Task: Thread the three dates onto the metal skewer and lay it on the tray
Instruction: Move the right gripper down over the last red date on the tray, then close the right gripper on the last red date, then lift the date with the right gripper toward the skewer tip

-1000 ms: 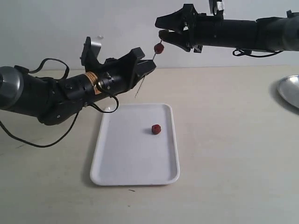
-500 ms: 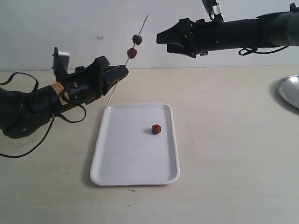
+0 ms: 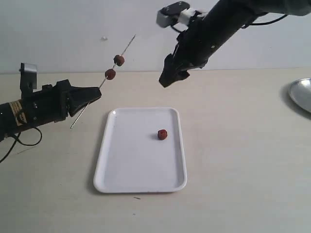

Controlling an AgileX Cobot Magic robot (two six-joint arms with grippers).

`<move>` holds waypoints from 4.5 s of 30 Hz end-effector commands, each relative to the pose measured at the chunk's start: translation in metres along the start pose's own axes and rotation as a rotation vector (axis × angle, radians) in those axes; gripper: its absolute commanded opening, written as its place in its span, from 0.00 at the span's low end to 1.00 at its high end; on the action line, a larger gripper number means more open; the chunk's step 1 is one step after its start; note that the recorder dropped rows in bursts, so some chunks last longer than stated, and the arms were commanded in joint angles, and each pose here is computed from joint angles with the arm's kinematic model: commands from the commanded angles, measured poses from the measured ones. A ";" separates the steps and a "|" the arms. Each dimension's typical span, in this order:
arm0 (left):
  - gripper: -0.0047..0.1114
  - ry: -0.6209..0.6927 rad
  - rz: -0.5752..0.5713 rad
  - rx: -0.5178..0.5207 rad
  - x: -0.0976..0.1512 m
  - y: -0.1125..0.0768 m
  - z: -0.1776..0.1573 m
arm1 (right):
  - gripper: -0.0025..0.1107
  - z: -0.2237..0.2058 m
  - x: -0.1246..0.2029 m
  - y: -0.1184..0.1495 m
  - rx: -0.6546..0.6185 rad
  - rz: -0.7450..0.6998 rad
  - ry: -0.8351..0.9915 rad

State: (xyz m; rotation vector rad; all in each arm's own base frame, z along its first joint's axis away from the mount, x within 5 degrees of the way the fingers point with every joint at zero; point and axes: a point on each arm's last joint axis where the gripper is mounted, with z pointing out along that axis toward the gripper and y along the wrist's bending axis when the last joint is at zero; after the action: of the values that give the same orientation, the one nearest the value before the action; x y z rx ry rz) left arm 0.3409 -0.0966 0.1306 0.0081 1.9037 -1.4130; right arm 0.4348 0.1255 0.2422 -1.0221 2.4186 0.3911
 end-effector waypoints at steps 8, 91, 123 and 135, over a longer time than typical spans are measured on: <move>0.04 0.024 0.013 -0.009 -0.017 0.007 -0.032 | 0.56 0.013 -0.007 0.061 0.052 -0.087 0.267; 0.04 0.050 0.000 -0.008 -0.016 0.007 -0.034 | 0.32 0.143 0.036 0.050 0.153 -0.114 0.445; 0.04 0.124 0.036 0.005 -0.009 0.006 -0.035 | 0.20 0.053 0.023 0.016 0.033 0.062 0.327; 0.04 0.266 0.044 0.024 0.004 0.005 -0.037 | 0.20 -0.014 0.044 -0.060 -0.212 0.311 -0.075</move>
State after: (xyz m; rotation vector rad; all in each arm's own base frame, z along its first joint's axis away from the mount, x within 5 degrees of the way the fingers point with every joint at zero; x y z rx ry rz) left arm 0.3242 -0.0644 0.1259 0.2331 2.0763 -1.4309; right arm 0.4445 0.0723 0.2168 -0.7531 2.5906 0.6887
